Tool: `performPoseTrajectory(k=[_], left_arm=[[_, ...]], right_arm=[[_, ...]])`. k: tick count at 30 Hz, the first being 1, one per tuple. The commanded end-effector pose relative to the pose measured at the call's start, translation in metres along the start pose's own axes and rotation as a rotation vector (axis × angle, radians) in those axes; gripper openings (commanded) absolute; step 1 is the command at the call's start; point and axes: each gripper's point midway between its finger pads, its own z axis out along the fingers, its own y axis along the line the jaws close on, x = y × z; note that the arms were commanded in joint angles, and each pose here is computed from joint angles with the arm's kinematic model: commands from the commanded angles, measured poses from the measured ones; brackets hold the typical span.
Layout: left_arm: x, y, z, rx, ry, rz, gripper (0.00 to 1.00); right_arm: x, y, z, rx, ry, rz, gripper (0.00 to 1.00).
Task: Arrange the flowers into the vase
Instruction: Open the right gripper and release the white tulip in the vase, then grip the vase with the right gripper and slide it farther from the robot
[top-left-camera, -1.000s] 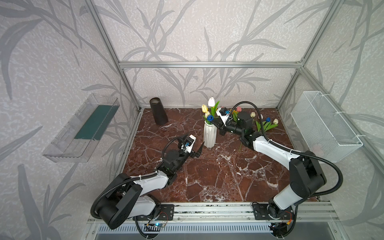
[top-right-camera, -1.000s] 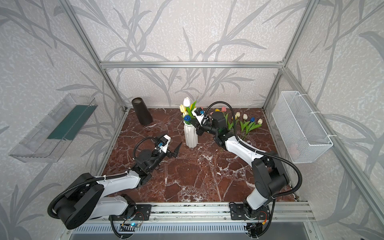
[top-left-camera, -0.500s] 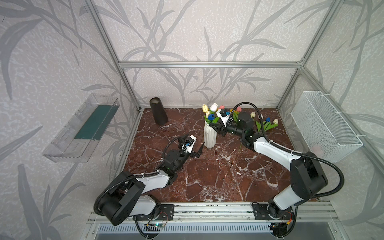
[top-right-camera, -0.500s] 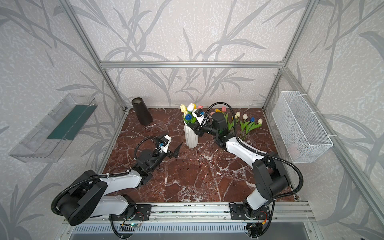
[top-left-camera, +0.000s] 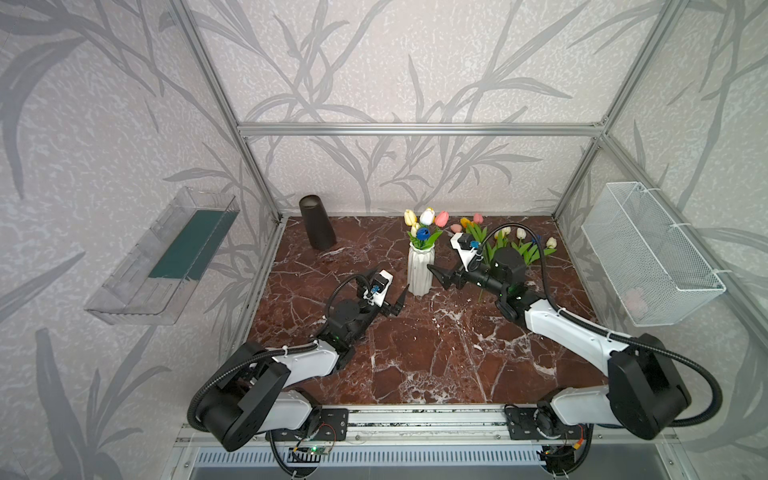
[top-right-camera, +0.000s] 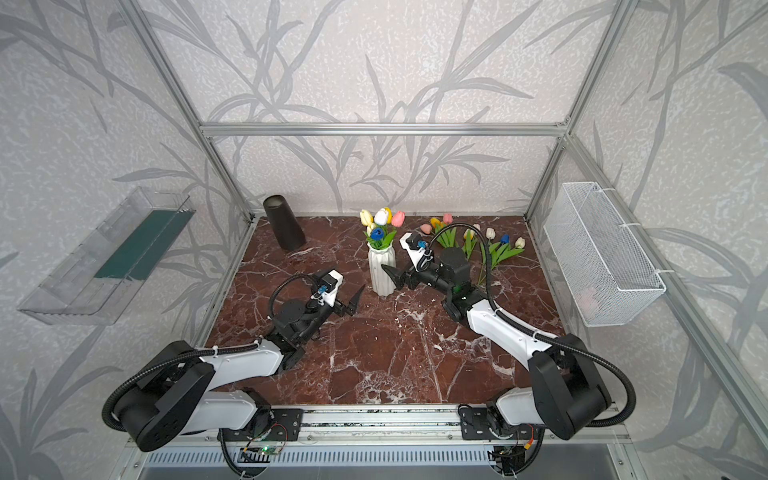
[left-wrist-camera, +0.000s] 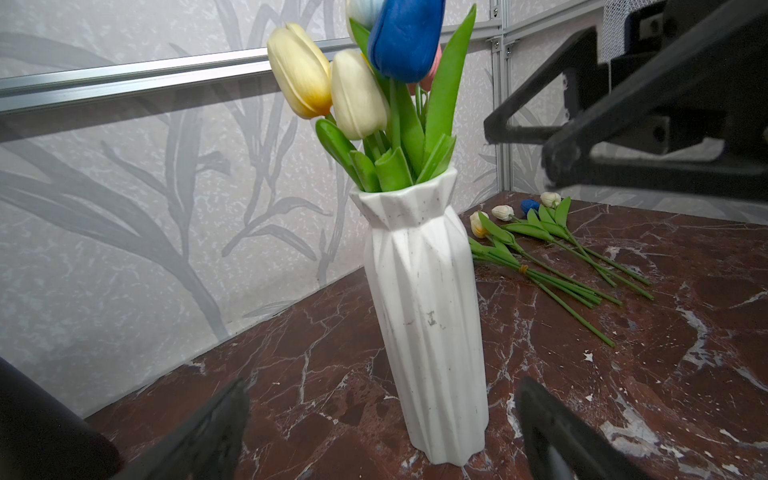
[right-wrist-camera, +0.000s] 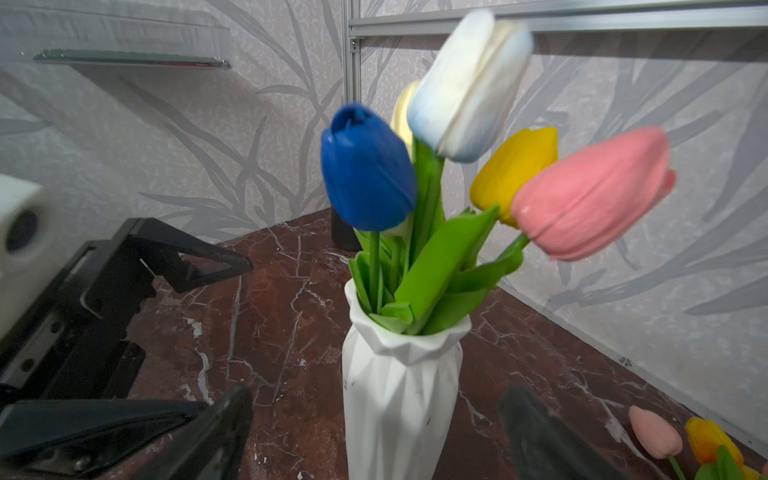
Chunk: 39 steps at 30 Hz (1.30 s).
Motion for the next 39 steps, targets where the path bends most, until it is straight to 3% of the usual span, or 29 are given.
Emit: performPoseTrajectory(k=[1,11,13,21,23,33,39], left_arm=[[-0.011,0.005,-0.001,-0.017,-0.041,-0.007,1.00],[-0.016,0.009,-0.007,-0.031,-0.035,-0.004,0.99],[-0.016,0.010,-0.009,-0.037,-0.036,-0.002,1.00],[-0.013,0.015,-0.012,-0.065,-0.028,0.005,0.99],[-0.014,0.017,-0.013,-0.075,-0.030,0.004,0.99],[-0.009,0.042,-0.027,-0.194,0.025,0.010,1.00],[0.006,0.071,-0.030,-0.297,0.077,-0.015,1.00]], right_arm=[[0.005,0.000,0.013,-0.031,-0.045,0.026,0.99],[0.047,-0.017,0.067,0.023,-0.053,-0.046,0.99],[0.050,-0.020,0.073,0.030,-0.077,-0.070,0.93],[0.050,-0.058,0.109,0.101,-0.157,-0.162,0.46],[0.049,-0.077,0.122,0.124,-0.176,-0.167,0.43],[0.042,-0.191,0.184,0.232,-0.212,-0.180,0.42],[0.043,-0.205,0.196,0.204,-0.206,-0.172,0.50]])
